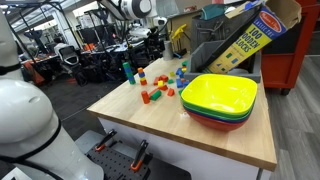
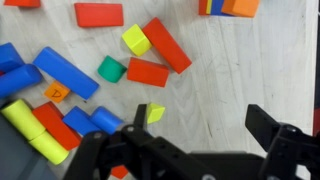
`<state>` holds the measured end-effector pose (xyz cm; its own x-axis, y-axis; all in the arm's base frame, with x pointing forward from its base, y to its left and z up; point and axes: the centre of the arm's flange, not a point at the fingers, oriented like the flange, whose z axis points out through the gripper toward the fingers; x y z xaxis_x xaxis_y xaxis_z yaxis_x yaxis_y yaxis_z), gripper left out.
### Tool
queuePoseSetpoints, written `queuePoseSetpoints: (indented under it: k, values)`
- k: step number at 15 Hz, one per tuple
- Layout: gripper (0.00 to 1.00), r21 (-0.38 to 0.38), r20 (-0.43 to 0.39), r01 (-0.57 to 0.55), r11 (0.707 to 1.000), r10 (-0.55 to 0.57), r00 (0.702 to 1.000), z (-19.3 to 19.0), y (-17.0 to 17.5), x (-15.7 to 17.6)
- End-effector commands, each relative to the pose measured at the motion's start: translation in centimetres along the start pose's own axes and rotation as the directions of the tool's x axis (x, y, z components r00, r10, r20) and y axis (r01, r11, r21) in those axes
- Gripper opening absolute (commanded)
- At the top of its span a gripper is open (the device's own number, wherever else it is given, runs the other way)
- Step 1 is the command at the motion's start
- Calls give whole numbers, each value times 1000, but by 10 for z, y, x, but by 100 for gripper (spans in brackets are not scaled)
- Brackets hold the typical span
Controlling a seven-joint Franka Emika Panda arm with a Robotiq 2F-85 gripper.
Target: Put one orange block on top of the stack on the right.
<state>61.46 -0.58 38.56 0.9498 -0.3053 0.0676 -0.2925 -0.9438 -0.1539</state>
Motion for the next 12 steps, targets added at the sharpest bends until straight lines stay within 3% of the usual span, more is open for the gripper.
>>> queuePoseSetpoints:
  k: [1, 5, 12]
  values:
    - [100, 10, 44, 44, 999, -44, 998, -14, 29, -4]
    - [100, 6, 91, 111, 994, -111, 990, -13, 46, -12]
    - [100, 1, 153, 282, 959, -279, 948, -22, 60, -31]
